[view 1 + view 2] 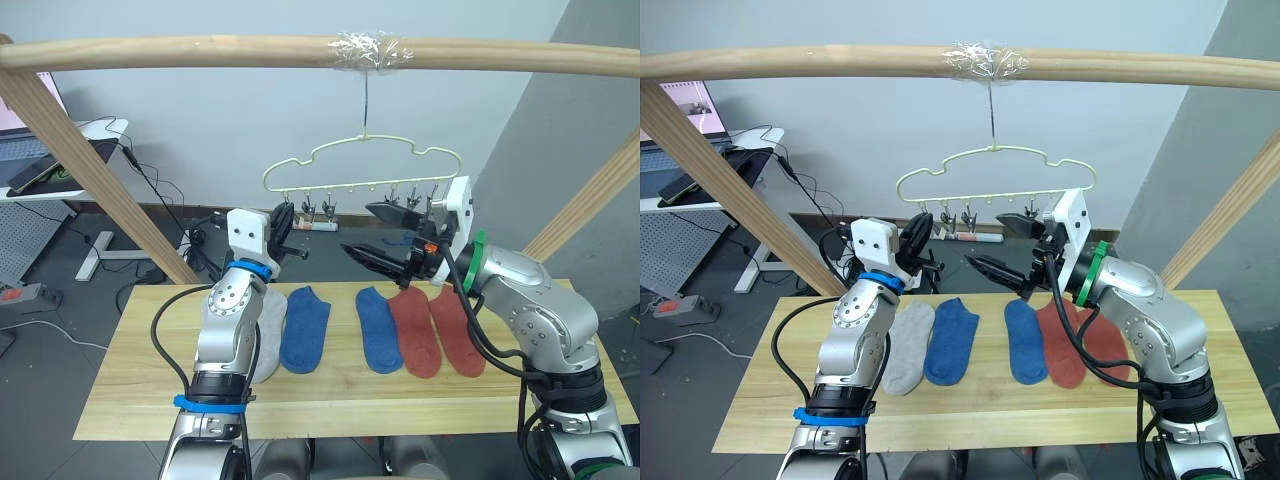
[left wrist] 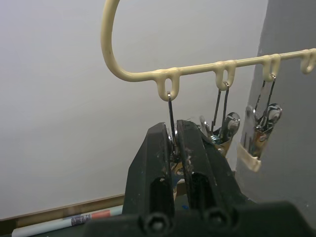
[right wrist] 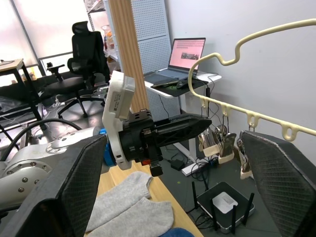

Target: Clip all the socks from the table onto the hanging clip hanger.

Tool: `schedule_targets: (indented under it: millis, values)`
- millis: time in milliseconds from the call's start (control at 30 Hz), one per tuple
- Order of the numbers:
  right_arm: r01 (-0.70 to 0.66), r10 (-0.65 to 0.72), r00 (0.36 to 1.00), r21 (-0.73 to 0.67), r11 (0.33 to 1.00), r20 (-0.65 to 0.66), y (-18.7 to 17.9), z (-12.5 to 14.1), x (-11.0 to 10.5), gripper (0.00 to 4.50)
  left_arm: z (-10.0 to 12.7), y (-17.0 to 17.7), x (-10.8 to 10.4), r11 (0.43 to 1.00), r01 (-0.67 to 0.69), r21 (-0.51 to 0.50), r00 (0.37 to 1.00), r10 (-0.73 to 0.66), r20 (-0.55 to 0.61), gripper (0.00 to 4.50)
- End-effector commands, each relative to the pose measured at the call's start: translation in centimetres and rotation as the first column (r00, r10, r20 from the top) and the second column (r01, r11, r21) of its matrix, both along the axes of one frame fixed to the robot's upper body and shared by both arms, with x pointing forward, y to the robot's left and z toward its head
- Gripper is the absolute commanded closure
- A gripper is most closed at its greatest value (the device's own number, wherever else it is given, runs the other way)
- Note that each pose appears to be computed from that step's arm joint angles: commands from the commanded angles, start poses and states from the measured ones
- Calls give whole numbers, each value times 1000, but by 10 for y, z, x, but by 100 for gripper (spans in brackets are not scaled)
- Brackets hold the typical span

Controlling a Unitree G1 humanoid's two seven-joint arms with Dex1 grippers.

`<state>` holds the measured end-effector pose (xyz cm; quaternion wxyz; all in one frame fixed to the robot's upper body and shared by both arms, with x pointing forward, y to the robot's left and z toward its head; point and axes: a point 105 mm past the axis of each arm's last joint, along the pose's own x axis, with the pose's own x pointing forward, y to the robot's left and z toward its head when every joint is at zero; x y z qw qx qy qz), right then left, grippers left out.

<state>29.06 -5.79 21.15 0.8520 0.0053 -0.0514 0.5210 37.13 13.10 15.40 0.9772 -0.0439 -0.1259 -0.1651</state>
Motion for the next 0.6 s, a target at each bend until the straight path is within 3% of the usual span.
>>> schedule_targets:
  millis: [33,100,233,400,600]
  values:
    - [101,-100,995,-75,992,11,-14,-13,6,0,19,2,-3,1000,-13,19,998,12,63,449]
    - [303,-328,943,-259,917,-57,-52,-67,23,0,14,5,-4,998,-12,57,999,10,34,449]
    - [462,-537,840,-415,784,-80,-97,-119,34,0,11,10,-8,996,-8,85,1000,7,11,449]
    - [538,-668,742,-540,648,-62,-136,-162,47,0,5,10,-12,995,15,100,1000,-13,-18,449]
    - [509,-700,710,-634,583,-74,-152,-199,55,0,6,11,-14,995,13,99,1000,-11,-27,449]
